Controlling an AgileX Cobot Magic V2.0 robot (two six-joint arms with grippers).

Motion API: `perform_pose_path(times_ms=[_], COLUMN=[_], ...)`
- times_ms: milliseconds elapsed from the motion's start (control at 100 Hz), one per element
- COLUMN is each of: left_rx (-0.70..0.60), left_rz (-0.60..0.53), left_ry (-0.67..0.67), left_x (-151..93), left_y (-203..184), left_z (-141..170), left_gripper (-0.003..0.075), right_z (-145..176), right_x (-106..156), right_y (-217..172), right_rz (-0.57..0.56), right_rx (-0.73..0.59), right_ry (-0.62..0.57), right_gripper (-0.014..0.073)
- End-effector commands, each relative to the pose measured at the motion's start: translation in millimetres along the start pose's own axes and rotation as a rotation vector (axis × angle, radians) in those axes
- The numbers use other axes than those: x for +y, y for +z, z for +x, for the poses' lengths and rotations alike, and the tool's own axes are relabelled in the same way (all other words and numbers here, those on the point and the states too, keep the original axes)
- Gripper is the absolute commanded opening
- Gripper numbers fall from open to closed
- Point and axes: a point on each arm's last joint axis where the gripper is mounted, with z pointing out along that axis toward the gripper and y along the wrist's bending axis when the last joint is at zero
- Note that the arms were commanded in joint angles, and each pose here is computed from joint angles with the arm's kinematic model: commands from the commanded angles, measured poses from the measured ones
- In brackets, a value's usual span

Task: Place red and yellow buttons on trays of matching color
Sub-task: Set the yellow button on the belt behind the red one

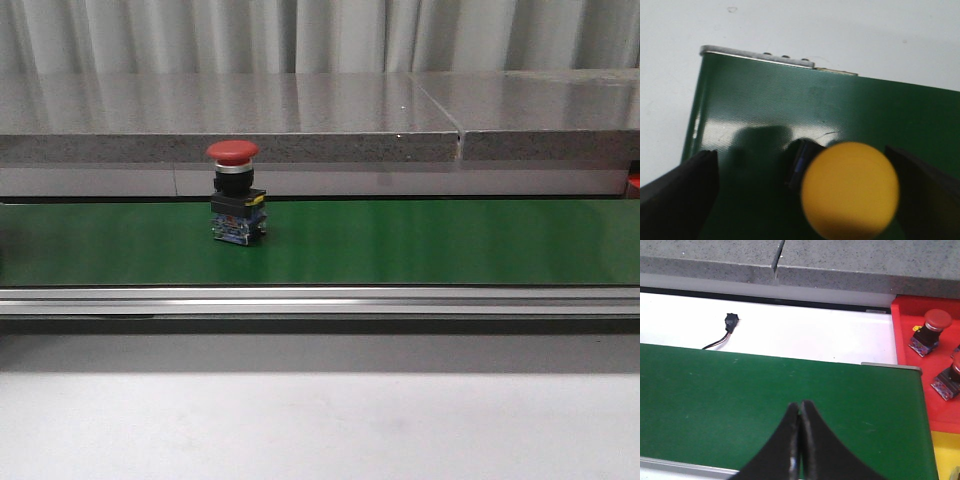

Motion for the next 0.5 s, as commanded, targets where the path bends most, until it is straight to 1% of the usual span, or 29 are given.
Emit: perform_pose_path(times_ms=[0, 80, 290, 490], left_rx=[-0.093, -0.100, -0.163, -0.298], left_rz=[0.027, 0.042, 0.075, 0.094], left_ry=[0.040, 0.069, 0.124, 0.138], left_x=[-13.3, -22.4, -41.6, -45.6], left_y=[-15.6, -17.4, -34.6, -76.1], left_z=[-11.0, -10.9, -18.4, -23.5], left_gripper=[0.0658, 0.0630, 0.0630, 0.0630], right_z=[-15.2, -15.2, -15.2, -15.2], right_x=[-0.1, -0.1, -0.1, -0.1], right_y=[-7.3, -7.3, -7.3, -7.3], right_rz=[0.011, 0.011, 0.011, 0.011], right_rx=[-0.102, -0.102, -0.102, -0.102], right_ry=[-0.006, -0.006, -0.006, -0.006], right_gripper=[-0.0067, -0.0067, -0.0067, -0.0067])
